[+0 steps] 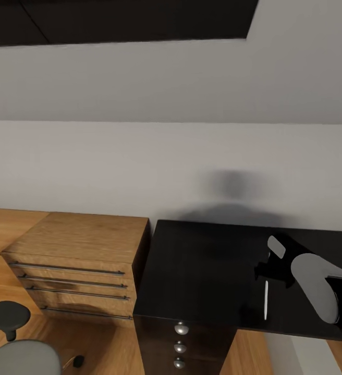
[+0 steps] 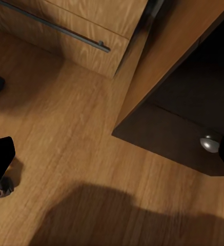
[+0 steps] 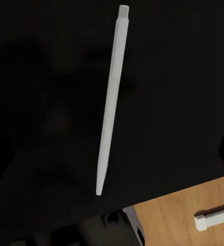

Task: In the bedroom, organize the workspace by keeping the computer under the desk, ensuring the monitor is on the desk, placing the keyboard on the desk next to the monitor, placing the mouse on the desk next to the keyboard, moving the folder from the swivel chair onto the desk next to the mouse, stacking the notebook on top of the folder with the pen on top of the notebook, and positioning the swivel chair next to the desk.

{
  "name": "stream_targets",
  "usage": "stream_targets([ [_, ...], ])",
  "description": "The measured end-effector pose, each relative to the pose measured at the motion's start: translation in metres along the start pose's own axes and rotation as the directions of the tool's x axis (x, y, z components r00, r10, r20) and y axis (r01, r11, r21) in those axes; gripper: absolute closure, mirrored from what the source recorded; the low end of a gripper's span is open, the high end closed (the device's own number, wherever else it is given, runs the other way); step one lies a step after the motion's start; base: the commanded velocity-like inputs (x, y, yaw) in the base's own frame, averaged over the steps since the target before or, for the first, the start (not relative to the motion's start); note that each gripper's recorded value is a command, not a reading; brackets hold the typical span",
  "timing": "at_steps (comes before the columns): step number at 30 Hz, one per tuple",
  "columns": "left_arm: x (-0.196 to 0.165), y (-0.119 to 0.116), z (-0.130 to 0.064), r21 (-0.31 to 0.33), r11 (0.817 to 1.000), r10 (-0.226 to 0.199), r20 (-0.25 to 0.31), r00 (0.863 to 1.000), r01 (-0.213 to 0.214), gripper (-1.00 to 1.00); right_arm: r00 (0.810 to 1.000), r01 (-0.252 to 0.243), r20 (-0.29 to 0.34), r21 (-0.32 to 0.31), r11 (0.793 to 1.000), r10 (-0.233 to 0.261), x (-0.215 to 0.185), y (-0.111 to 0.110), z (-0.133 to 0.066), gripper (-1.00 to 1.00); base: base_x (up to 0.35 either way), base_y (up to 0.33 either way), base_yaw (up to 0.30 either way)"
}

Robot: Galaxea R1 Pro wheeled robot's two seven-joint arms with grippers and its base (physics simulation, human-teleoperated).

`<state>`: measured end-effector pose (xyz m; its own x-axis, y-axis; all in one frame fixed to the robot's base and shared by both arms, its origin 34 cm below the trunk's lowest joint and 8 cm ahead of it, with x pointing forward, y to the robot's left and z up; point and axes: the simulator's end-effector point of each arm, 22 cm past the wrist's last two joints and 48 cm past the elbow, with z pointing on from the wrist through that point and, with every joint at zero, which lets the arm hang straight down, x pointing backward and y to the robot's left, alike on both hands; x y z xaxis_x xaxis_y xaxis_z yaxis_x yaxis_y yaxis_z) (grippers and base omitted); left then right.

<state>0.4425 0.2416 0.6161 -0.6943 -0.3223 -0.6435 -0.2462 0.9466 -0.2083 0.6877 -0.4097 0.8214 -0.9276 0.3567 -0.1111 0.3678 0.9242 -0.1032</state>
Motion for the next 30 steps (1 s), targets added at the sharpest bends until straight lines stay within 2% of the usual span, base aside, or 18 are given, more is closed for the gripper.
stream_targets([
  [16, 0.013, 0.004, 0.018, 0.001, 1.0, 0.0, 0.001, 1.0, 0.0, -1.0, 1.0, -0.002, 0.006, -0.05, 0.999, 0.002, 0.0, 0.013, 0.022, -1.0, 0.0, 0.0, 0.0],
  [30, 0.026, 0.008, 0.034, 0.002, 1.0, 0.0, 0.001, 1.0, 0.0, -1.0, 1.0, -0.003, 0.009, -0.056, 0.998, 0.004, 0.0, 0.016, 0.042, -1.0, 0.0, 0.0, 0.0],
])
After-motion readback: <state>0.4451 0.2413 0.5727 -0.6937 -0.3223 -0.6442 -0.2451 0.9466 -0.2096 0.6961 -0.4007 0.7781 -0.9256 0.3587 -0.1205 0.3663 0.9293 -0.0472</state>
